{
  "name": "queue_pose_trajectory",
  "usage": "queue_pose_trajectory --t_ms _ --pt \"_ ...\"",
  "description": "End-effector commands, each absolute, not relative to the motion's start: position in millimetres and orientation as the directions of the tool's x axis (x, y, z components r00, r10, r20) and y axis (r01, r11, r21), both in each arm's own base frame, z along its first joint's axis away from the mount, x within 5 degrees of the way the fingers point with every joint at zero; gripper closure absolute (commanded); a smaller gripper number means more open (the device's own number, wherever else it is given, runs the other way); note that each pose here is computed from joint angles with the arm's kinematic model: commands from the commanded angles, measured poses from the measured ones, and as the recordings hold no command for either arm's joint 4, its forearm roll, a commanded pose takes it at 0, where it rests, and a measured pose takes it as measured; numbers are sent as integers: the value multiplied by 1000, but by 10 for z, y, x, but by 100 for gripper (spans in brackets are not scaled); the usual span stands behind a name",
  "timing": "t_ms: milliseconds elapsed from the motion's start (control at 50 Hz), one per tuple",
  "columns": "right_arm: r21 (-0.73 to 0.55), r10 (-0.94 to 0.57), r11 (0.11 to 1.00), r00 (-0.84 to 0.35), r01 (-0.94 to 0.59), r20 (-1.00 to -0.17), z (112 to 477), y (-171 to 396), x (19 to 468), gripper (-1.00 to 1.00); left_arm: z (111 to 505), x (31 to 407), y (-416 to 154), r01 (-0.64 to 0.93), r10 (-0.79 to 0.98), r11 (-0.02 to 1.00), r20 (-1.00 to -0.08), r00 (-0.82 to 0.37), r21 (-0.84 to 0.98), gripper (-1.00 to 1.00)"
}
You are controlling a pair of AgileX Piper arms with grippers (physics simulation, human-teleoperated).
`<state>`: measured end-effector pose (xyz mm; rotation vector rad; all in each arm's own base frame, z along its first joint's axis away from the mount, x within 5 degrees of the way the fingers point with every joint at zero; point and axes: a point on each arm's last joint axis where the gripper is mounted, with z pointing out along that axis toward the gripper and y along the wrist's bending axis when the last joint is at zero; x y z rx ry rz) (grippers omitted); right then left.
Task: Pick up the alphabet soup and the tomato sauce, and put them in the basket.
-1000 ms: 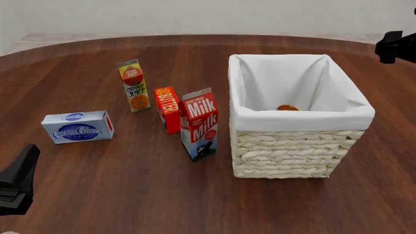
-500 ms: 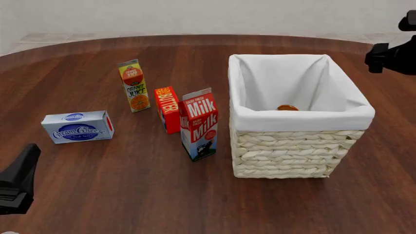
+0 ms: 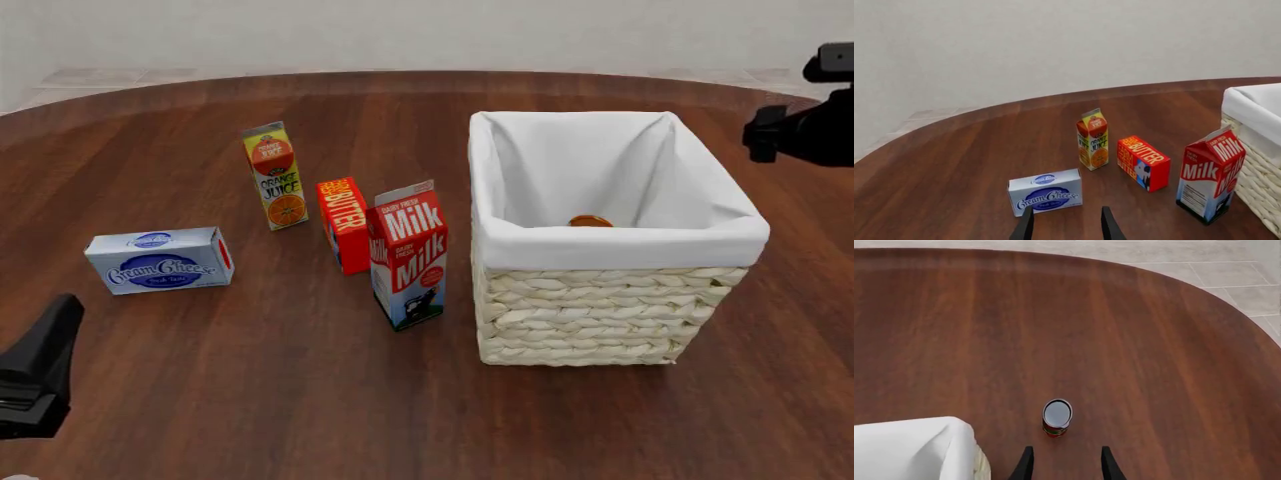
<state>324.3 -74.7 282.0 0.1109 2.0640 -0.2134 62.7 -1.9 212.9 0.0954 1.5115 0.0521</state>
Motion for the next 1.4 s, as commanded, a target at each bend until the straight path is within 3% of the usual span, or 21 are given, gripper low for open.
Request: queue_pose_trajectory --t_ms 20,1400 --pt "-113 -10 977 -489 181 -872 2721 -830 3324 -100 2127 631 -19 25 96 995 -994 56 98 -100" --pt "-91 7 981 -506 170 -863 2348 -887 3891 -100 2125 740 -13 15 110 994 -994 23 111 -100"
